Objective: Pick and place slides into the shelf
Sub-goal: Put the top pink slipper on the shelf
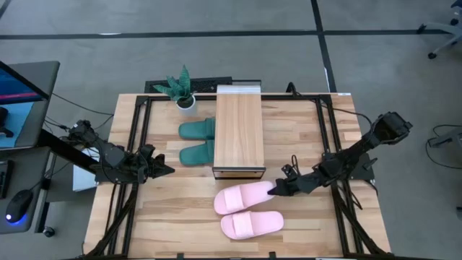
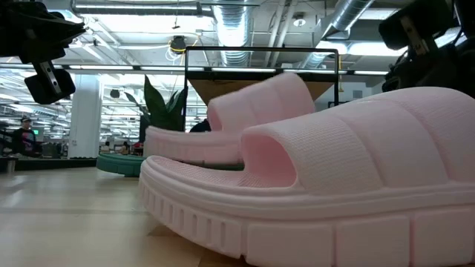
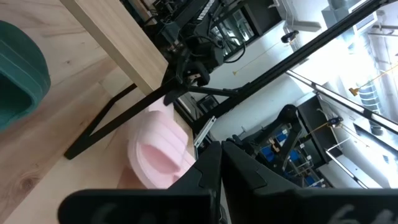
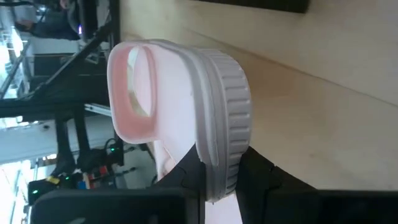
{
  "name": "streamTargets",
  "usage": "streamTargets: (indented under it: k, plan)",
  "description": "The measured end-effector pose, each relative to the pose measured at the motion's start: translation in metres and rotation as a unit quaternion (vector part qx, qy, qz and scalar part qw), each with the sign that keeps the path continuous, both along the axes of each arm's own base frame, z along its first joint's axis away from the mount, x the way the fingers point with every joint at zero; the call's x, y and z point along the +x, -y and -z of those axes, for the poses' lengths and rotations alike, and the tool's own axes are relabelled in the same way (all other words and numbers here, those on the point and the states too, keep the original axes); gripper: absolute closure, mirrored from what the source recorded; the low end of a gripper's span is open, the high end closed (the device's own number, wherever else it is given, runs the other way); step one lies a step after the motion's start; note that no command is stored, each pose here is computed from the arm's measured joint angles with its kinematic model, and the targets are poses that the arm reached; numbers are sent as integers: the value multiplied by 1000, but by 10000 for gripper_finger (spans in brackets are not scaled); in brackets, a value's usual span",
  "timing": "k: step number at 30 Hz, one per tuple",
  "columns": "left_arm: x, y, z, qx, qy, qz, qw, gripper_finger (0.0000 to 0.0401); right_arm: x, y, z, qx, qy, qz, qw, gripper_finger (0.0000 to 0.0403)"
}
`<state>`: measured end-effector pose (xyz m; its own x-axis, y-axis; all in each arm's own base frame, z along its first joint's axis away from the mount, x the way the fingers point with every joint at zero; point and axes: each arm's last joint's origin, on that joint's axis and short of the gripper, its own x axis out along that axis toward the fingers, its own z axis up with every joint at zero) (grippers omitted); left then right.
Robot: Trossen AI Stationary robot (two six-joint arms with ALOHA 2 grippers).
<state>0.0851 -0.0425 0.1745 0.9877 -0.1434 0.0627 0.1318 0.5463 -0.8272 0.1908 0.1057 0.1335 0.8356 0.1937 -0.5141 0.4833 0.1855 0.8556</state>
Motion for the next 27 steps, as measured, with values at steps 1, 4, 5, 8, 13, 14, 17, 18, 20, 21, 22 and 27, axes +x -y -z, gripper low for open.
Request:
streamTargets:
  k: [1,4,5,8,13,14,17,18,20,21,22,27]
  plan:
    - [0,0,0,0,0,0,1000,401,0,0,-1,2,3,0,1000,357]
    - [0,0,0,0,0,0,1000,401,-1,0,-7,6,17,-2,1000,357]
    - [0,0,0,0,0,0,1000,401,-1,0,-9,9,22,-3,1000,357]
    - [0,0,0,0,0,0,1000,401,-2,1,-18,18,43,-5,999,357]
    - [0,0,0,0,0,0,1000,401,1,-2,-40,24,89,-19,996,357]
    - [0,0,0,0,0,0,1000,401,2,-2,-45,26,97,-24,995,357]
    - [0,0,0,0,-1,-2,1000,401,5,-5,-58,26,117,-38,992,358]
    - [0,0,0,0,-1,-3,1000,401,6,-6,-62,25,123,-39,991,358]
    - [0,0,0,0,-1,-4,1000,401,9,-7,-69,22,136,-43,990,358]
    - [0,0,0,0,-1,-4,1000,401,10,-8,-72,19,142,-45,989,358]
    - [0,0,0,0,-1,-4,1000,401,12,-8,-75,16,147,-45,988,358]
    - [0,0,0,0,-1,-4,1000,401,18,-3,-84,-2,165,-40,986,358]
